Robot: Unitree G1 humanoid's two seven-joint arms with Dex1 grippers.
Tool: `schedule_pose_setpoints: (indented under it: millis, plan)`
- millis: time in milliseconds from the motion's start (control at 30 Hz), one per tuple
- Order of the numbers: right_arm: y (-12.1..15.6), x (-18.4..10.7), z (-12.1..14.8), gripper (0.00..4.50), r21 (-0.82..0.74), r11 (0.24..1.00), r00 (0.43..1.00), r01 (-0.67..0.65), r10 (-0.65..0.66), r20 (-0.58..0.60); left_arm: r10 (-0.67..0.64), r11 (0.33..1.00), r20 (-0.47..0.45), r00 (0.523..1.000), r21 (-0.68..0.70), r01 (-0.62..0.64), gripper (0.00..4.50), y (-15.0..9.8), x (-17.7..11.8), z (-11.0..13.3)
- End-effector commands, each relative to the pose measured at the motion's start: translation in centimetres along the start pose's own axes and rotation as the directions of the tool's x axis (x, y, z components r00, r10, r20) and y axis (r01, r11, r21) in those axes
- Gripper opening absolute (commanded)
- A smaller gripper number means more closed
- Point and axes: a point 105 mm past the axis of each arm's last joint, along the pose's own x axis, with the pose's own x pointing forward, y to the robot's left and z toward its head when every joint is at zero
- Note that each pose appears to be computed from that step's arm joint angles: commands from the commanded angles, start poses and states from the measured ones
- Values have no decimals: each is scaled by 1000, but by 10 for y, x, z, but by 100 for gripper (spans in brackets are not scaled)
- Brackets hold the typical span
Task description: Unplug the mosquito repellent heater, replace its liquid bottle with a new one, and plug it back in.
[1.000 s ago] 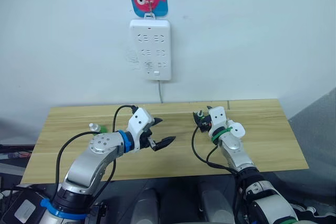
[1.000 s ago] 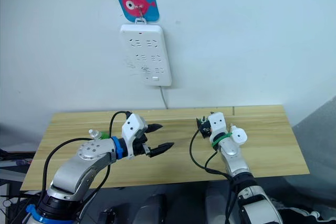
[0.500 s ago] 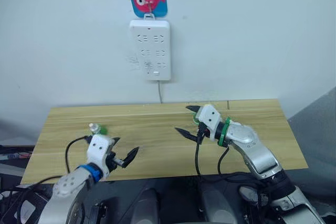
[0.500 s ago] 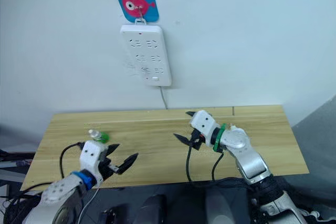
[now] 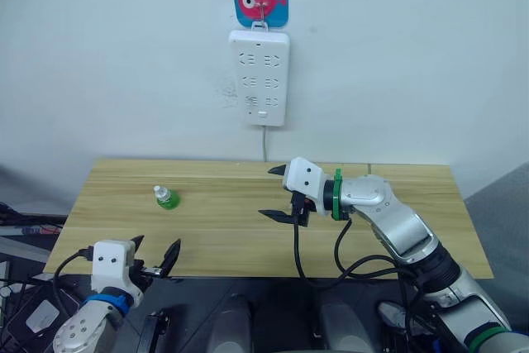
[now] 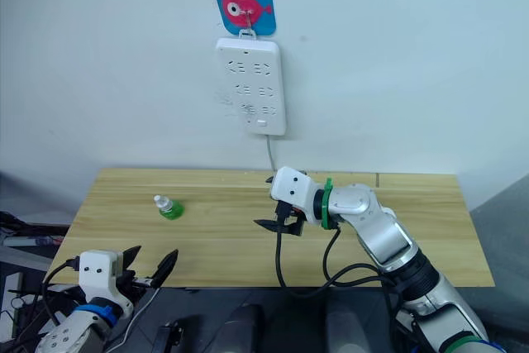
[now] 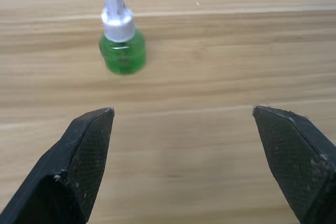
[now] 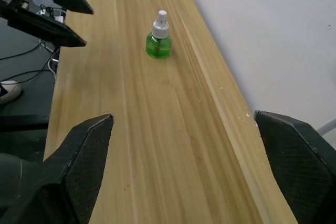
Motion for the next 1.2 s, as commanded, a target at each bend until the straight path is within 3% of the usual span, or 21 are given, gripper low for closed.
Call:
schedule_pose_setpoints:
  millis: [33,400,533,800,1200]
  plan:
    - [10,-1,24,448,-18,999,998,-29,30,59,30,999,7,1000,28,-30,450,13,4,1]
    - [21,7,38,448,77,997,1000,-22,21,20,69,997,-24,997,21,-68,450,38,34,-2]
    - [18,5,43,448,86,996,1000,-10,10,0,22,999,-36,999,47,-20,450,35,50,-7]
    - [20,-2,50,448,129,992,1000,9,-6,-19,43,997,24,999,67,-45,450,45,79,6]
    - [23,-9,47,448,151,988,999,12,-5,-45,85,995,64,994,52,-88,450,52,98,11]
